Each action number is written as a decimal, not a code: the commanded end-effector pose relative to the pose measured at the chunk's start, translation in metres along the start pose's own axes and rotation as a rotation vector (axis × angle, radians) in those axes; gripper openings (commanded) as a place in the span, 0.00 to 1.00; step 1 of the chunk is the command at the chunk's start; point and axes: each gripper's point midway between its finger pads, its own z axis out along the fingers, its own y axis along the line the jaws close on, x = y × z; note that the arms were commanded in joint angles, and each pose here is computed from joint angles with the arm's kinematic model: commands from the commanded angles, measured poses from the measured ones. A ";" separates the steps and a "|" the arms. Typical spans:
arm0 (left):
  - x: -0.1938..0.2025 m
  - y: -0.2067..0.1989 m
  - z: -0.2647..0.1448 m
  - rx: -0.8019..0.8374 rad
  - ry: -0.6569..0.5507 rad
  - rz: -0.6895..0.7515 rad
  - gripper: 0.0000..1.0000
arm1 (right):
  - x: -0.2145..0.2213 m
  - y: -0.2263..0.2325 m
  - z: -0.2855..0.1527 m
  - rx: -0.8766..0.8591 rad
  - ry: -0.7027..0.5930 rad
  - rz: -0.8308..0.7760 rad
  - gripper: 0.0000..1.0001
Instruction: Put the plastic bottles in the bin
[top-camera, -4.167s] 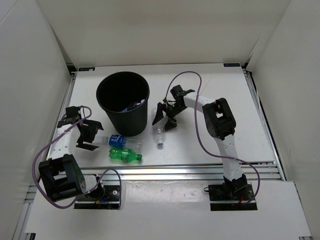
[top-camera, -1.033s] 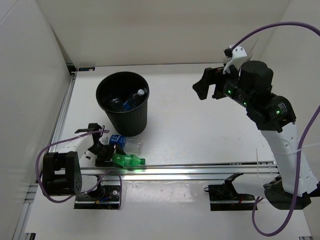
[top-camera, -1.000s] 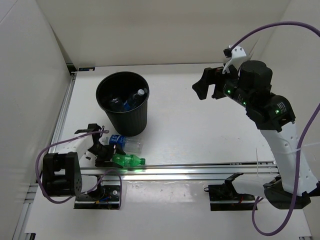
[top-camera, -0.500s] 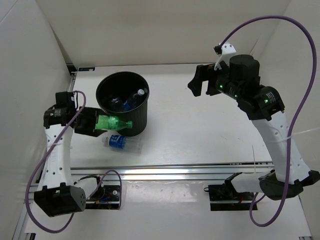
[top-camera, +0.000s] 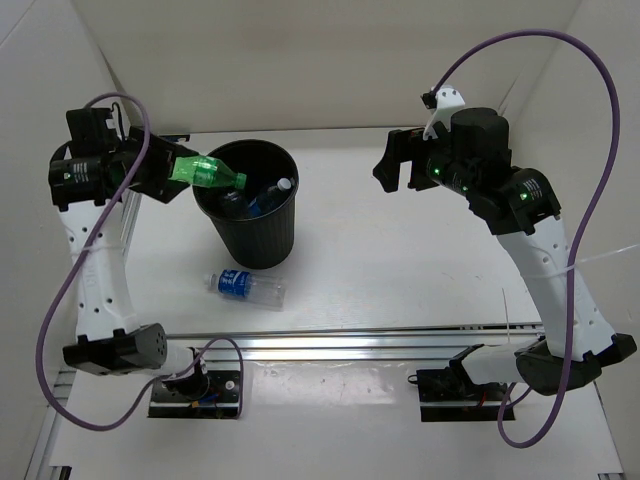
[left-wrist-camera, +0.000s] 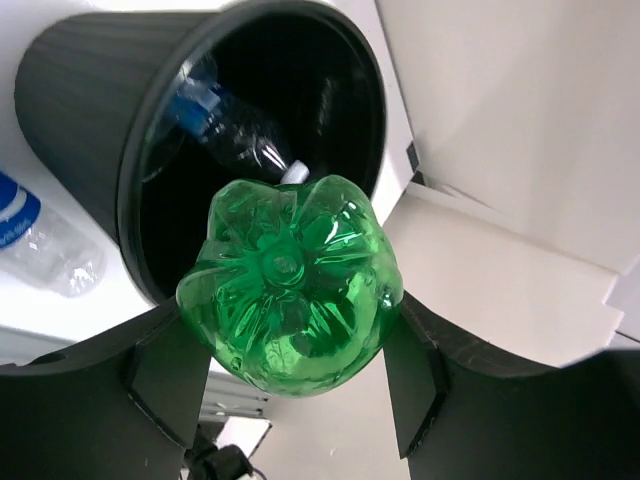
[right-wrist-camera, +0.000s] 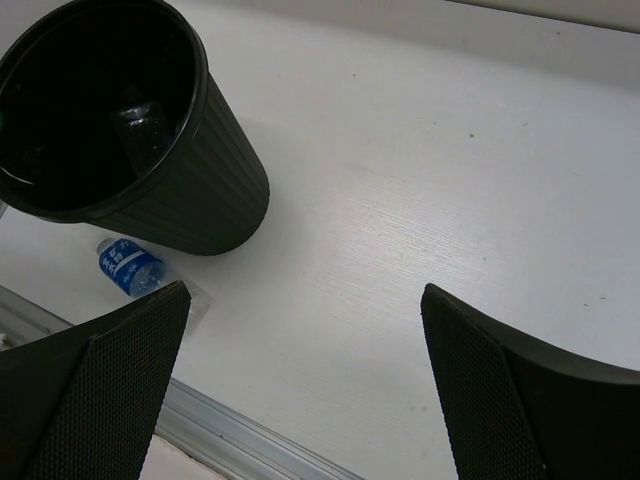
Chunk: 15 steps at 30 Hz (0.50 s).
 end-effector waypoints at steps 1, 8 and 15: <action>-0.011 0.009 0.030 -0.030 0.004 0.006 0.50 | -0.015 -0.001 -0.002 0.009 -0.049 -0.002 1.00; -0.007 0.020 0.039 -0.136 -0.129 0.257 1.00 | -0.021 -0.010 -0.001 0.065 -0.069 -0.001 1.00; -0.009 0.122 0.015 -0.088 -0.335 0.051 1.00 | -0.015 -0.011 0.004 0.063 -0.053 -0.001 1.00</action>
